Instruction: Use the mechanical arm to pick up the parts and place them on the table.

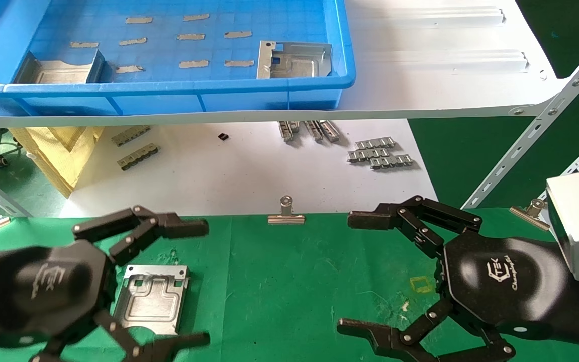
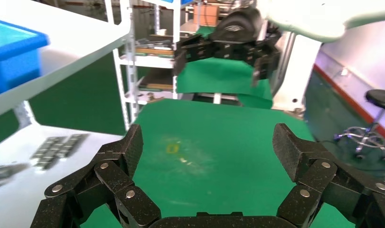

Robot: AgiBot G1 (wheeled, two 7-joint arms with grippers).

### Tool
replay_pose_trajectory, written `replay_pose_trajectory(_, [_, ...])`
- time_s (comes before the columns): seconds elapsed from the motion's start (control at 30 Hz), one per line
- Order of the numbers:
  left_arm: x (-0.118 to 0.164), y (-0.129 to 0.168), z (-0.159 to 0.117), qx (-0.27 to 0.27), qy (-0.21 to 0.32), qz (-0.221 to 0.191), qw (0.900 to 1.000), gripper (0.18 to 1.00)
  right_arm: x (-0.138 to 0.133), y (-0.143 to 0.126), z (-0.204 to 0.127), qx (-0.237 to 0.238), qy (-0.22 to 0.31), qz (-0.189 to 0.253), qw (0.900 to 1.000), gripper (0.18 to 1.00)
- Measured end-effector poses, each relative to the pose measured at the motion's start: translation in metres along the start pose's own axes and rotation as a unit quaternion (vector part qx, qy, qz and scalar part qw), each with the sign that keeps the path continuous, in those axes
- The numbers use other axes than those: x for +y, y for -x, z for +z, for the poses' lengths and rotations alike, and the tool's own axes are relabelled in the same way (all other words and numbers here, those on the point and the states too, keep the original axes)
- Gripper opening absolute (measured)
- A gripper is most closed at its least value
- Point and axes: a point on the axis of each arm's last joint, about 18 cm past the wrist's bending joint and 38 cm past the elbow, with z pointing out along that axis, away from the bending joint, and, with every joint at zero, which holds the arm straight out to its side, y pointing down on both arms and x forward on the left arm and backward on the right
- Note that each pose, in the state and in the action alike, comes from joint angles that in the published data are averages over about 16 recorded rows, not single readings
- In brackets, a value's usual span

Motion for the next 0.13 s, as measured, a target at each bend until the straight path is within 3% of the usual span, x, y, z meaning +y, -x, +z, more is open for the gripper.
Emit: replay_pose_trajectory(0.13, [-0.0032, -0.0053, 0.0017, 0.006, -0.001, -0.003, 1.0000, 1.001, 0.0000, 0.0000, 0.0000, 0.000, 0.000, 0.000, 1.000, 1.001])
